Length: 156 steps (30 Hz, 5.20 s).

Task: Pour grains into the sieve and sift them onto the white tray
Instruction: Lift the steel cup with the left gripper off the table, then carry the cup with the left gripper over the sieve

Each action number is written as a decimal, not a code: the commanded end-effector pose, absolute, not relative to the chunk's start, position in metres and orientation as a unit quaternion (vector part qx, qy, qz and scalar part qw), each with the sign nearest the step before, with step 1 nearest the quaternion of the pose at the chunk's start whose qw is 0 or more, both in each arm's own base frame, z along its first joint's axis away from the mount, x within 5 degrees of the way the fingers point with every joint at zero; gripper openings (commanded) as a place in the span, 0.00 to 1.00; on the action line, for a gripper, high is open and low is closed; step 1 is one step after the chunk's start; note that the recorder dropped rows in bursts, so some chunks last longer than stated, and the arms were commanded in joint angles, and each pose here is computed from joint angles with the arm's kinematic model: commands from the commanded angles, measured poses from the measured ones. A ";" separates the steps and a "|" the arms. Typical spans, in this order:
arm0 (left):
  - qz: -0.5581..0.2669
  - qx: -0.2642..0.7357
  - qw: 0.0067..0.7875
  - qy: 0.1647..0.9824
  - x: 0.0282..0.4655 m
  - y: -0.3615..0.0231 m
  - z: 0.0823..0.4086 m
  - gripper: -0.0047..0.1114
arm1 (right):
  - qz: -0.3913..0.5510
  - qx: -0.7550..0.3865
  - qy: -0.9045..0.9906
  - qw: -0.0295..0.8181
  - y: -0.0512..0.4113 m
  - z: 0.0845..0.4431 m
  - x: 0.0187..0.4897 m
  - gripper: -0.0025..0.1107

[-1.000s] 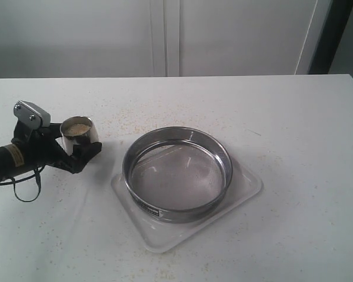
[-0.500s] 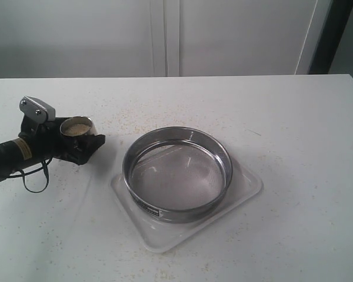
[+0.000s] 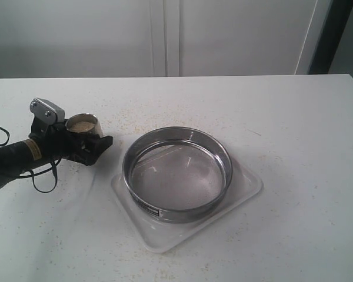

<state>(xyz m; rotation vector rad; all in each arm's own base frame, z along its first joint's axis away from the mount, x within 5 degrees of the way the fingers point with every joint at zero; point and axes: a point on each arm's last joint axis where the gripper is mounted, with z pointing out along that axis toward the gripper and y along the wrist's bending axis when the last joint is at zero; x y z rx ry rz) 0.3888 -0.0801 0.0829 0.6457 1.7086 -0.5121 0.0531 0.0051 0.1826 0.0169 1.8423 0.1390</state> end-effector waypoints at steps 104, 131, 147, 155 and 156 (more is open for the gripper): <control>-0.081 0.469 0.541 0.693 0.333 -0.190 0.215 0.04 | 0.059 0.008 0.791 0.608 0.005 0.182 0.053 0.02; 0.066 0.640 0.486 0.592 0.328 -0.230 0.217 0.04 | 0.059 0.009 0.791 0.608 0.005 0.182 0.053 0.02; 0.089 0.662 0.475 0.574 0.328 -0.228 0.216 0.04 | 0.059 0.009 0.791 0.608 0.005 0.182 0.053 0.02; 0.112 0.700 0.462 0.533 0.322 -0.237 0.215 0.04 | 0.059 0.009 0.791 0.608 0.005 0.182 0.053 0.02; 0.115 0.702 0.459 0.532 0.321 -0.238 0.214 0.04 | 0.059 0.009 0.791 0.608 0.005 0.182 0.053 0.02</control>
